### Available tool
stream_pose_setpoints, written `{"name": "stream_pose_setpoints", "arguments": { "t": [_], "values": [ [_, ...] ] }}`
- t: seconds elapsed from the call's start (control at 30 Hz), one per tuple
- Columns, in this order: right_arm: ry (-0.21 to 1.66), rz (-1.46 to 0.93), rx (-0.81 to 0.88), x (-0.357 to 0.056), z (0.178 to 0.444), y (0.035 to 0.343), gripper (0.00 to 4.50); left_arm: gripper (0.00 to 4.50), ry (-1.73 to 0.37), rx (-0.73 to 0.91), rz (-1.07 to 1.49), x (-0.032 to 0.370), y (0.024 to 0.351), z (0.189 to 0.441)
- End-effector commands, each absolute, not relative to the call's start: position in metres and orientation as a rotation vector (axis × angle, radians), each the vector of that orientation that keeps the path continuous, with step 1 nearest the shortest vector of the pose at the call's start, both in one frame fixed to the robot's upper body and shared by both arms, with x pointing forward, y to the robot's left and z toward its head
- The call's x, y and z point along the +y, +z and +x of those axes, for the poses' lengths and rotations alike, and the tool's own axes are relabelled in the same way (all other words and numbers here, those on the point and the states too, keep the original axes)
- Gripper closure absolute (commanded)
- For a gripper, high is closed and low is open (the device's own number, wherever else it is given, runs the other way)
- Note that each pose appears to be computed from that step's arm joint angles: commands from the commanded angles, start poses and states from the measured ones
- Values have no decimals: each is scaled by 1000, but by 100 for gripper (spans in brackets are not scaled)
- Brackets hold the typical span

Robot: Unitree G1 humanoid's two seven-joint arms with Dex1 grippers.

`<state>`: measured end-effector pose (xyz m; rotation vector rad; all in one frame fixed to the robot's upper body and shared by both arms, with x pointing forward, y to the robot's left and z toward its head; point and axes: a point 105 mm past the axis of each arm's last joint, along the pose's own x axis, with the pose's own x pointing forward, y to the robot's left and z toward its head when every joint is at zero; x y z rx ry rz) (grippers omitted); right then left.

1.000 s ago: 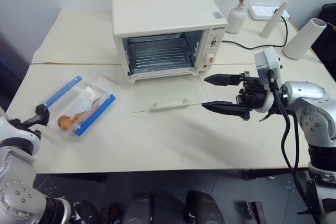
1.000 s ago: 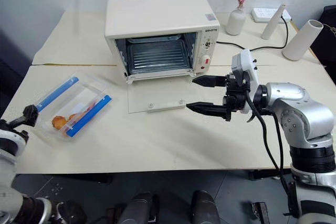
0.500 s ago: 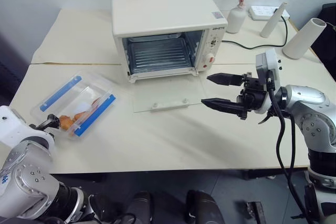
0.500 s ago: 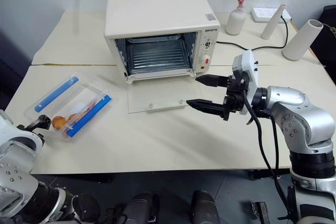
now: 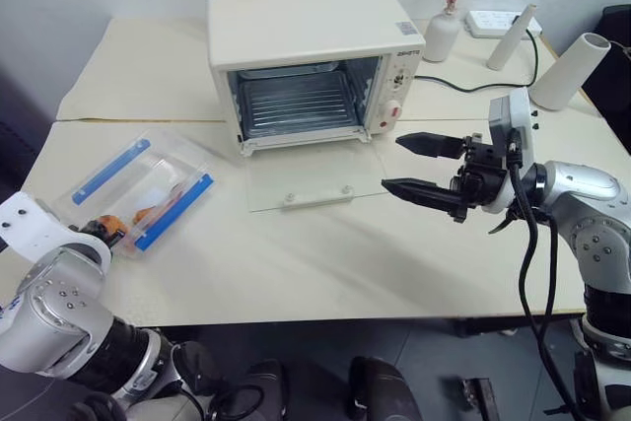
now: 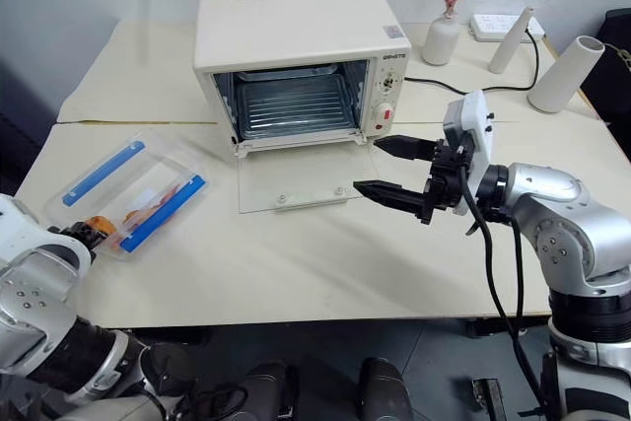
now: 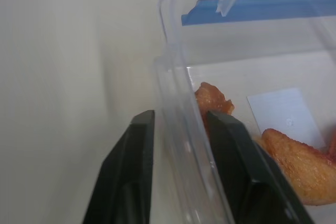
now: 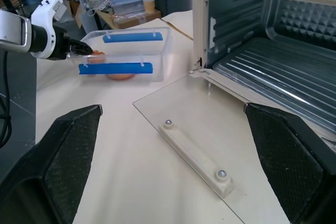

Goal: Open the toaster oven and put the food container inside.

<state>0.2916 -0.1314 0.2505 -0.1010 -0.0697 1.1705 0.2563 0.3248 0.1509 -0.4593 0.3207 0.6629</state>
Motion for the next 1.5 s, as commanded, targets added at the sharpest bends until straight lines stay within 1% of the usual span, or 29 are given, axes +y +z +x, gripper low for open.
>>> {"name": "stream_pose_setpoints", "arguments": {
  "t": [0.03,0.1,0.3,0.37,0.47,0.53,0.6,0.67,0.77,0.83,0.97,1.1,1.2,1.43,1.5],
  "values": [
    [1170,-136,-120,-134,285,263,0,402,711,296,-418,340,159,248],
    [1169,-136,-116,-134,286,263,0,433,697,304,-397,346,160,247],
    [1171,-135,-110,-135,288,263,0,433,578,322,-322,355,167,248],
    [1170,-133,-107,-137,288,263,0,433,491,318,-294,352,173,252],
    [1169,-134,-95,-139,289,261,0,433,262,302,-212,327,190,264],
    [1165,-136,-83,-143,288,259,0,433,75,282,-159,299,203,272],
    [1150,-139,-69,-148,288,256,0,433,-55,283,-130,277,209,278],
    [1130,-144,-55,-154,287,253,0,433,-148,279,-113,259,216,284],
    [1096,-148,-38,-162,284,248,0,433,-233,284,-101,236,223,294],
    [1066,-148,-31,-168,282,245,0,433,-262,303,-103,222,223,304],
    [1007,-140,-32,-178,277,243,0,433,-314,360,-118,180,218,331],
    [967,-139,-35,-183,272,241,0,433,-330,414,-107,153,216,349],
    [938,-136,-39,-185,268,239,0,433,-272,443,-102,147,213,359],
    [889,-129,-38,-190,262,235,0,433,-213,459,-103,135,212,369],
    [880,-130,-39,-191,262,235,0,362,-180,457,-99,137,211,370]
  ]
}}
